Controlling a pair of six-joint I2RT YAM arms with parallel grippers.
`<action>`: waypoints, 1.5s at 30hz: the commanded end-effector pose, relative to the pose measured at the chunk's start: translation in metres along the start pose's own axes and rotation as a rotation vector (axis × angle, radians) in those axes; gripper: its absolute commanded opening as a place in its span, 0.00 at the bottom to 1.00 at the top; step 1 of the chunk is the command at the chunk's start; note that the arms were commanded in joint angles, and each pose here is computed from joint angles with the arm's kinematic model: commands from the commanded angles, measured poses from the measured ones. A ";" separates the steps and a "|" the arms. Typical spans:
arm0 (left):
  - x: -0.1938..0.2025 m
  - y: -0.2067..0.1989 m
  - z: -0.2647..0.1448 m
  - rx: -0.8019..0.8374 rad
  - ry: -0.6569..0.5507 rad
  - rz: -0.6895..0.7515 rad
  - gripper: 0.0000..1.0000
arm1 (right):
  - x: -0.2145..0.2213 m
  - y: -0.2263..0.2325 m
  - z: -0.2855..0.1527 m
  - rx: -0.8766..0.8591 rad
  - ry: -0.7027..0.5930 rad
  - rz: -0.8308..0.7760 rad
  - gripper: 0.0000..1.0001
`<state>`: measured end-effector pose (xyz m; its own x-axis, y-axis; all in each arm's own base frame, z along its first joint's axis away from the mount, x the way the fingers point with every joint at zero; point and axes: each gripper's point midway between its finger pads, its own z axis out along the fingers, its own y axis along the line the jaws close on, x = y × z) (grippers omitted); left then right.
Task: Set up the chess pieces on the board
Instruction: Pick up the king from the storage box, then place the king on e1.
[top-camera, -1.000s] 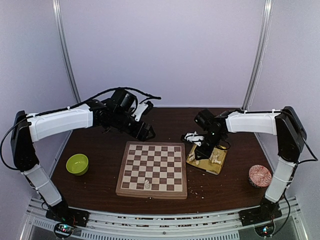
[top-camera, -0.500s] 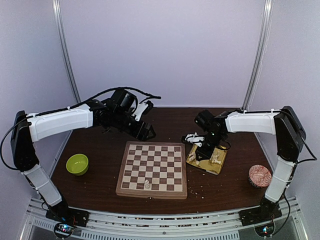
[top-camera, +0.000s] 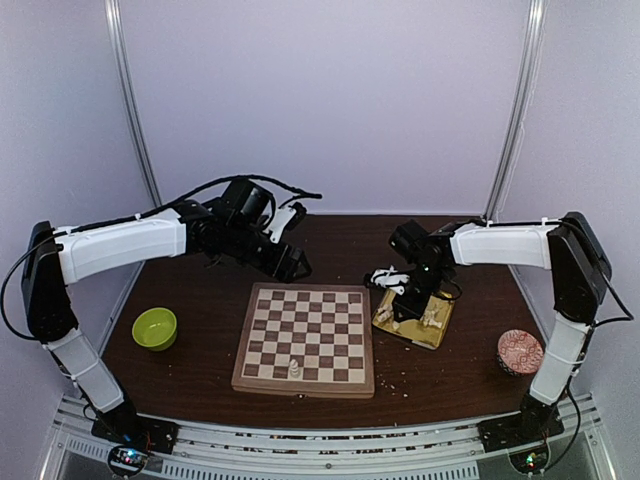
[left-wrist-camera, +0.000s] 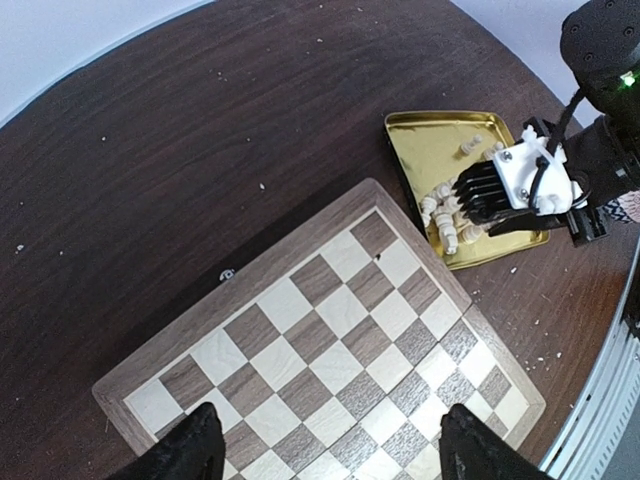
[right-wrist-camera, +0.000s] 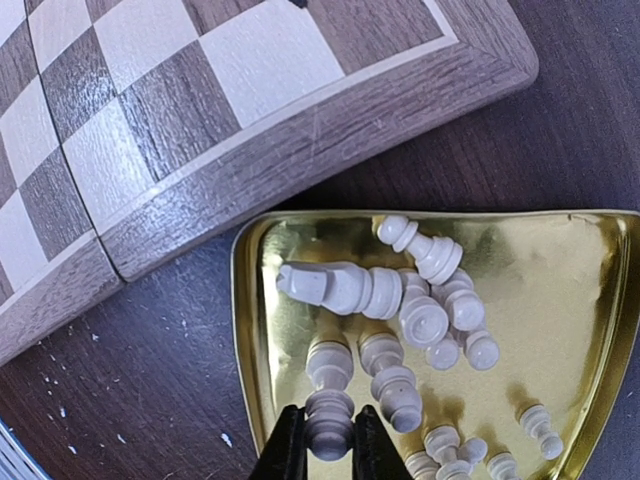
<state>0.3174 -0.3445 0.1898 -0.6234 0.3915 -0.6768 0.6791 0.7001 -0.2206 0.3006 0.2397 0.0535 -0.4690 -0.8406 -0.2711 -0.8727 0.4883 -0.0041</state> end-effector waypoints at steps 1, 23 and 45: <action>-0.005 0.000 -0.001 0.009 -0.031 -0.006 0.76 | -0.006 0.005 -0.015 0.005 -0.023 -0.021 0.03; 0.001 0.006 -0.011 -0.034 -0.026 0.008 0.76 | -0.019 0.039 -0.067 -0.089 -0.170 -0.098 0.01; -0.056 0.107 -0.081 -0.172 -0.149 0.053 0.78 | -0.078 0.147 -0.097 -0.143 -0.137 -0.513 0.02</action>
<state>0.3852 -0.2443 0.2562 -0.5373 0.3764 -0.7548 0.6035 0.7967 -0.0323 0.2059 0.3417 0.1745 -0.0075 -0.8910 -0.4540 -0.9991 0.0261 -0.0347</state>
